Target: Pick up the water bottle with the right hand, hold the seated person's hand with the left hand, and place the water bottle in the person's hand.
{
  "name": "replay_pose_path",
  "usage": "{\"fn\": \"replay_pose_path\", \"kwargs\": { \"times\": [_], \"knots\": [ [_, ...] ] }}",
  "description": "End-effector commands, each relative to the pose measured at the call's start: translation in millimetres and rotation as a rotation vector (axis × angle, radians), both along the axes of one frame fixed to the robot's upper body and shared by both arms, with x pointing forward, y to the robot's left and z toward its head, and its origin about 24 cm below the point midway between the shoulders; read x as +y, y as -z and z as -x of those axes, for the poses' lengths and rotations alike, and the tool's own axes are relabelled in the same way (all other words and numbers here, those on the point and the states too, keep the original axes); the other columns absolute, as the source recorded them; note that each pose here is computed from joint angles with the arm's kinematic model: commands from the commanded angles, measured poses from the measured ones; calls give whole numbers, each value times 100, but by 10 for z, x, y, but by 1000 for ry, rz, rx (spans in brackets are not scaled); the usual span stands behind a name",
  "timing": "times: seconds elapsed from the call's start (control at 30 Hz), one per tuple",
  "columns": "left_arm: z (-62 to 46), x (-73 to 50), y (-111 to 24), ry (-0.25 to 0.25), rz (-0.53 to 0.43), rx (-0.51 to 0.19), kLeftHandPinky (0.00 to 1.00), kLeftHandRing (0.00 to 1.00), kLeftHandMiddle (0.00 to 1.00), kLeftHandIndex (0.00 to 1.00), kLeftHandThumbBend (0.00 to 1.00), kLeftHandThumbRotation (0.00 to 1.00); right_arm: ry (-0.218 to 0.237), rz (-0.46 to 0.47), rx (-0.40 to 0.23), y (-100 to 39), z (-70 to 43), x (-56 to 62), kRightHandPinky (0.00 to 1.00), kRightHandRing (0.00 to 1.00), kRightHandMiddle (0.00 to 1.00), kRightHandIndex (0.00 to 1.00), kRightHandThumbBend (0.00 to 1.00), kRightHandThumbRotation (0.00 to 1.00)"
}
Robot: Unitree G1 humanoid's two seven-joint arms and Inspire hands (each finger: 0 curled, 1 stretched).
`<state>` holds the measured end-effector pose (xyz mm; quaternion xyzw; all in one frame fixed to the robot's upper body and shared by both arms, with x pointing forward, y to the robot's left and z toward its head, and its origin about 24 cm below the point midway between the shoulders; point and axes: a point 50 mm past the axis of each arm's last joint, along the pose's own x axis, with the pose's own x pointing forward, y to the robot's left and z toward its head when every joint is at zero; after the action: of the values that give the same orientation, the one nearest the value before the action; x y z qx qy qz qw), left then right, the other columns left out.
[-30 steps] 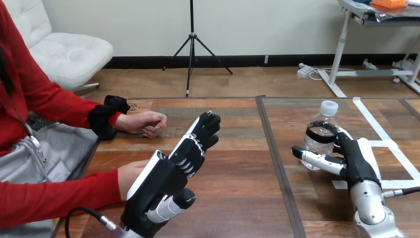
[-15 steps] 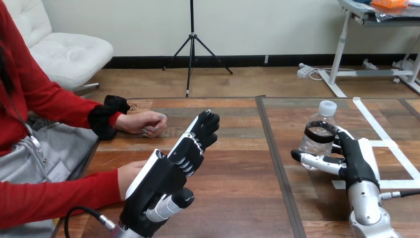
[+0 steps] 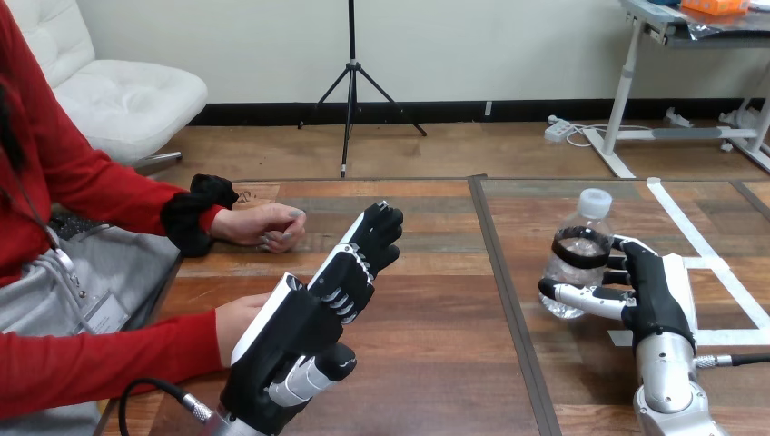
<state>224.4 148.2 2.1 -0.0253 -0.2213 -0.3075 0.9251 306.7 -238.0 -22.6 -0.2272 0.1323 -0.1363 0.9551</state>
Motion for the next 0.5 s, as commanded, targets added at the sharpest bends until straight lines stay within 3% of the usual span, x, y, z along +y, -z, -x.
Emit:
{"fn": "replay_pose_path", "kwargs": {
  "times": [0.0,0.47],
  "knots": [
    [-77,-16,-122,-23,10,-69,97,100,100,100,100,80,0,-7,-87,-135,-93,35,52,59,62,66,86,0],
    [-96,-26,-116,-17,9,-62,96,100,100,100,100,80,13,-29,-117,-141,-70,12,43,50,58,62,83,0]
  ]
}}
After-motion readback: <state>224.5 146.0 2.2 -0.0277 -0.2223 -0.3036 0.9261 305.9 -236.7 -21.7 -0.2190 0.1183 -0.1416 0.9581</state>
